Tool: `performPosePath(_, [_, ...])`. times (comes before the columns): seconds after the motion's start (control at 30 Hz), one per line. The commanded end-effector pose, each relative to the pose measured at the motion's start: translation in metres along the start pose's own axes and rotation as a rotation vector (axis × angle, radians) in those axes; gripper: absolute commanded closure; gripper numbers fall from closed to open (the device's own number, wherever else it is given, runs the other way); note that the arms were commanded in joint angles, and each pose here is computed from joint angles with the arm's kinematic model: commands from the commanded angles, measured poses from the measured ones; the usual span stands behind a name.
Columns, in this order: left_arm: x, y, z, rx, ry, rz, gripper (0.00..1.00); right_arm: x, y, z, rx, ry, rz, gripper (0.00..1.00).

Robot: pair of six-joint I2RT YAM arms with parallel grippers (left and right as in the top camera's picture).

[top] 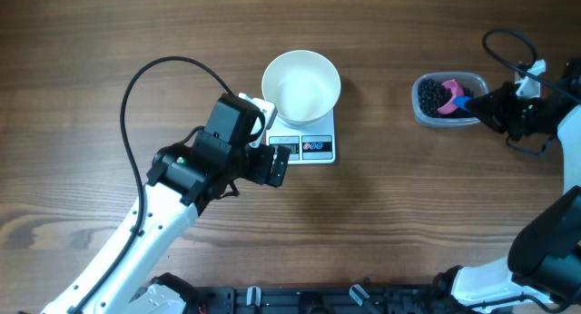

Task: Scoop item into bowl and weigh 150g on scale
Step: 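Tilt and lift the filled scoop out of the tub with the right gripper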

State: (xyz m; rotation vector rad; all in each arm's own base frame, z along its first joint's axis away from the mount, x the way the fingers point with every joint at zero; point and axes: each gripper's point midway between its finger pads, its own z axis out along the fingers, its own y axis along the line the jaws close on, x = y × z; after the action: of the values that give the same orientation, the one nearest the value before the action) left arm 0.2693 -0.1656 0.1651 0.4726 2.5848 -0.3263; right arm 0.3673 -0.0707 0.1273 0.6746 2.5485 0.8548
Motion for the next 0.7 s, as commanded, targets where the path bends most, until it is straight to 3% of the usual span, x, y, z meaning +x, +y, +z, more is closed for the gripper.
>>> performPosePath(0.0, [-0.008, -0.002, -0.006, 0.011, -0.025, 0.021, 0.0, -0.001, 0.001, 0.002, -0.05, 0.007, 0.021, 0.96])
performPosePath(0.67, [-0.008, -0.002, -0.006, 0.011, -0.025, 0.022, 0.0, -0.005, -0.003, -0.021, -0.169, -0.021, 0.063, 0.96])
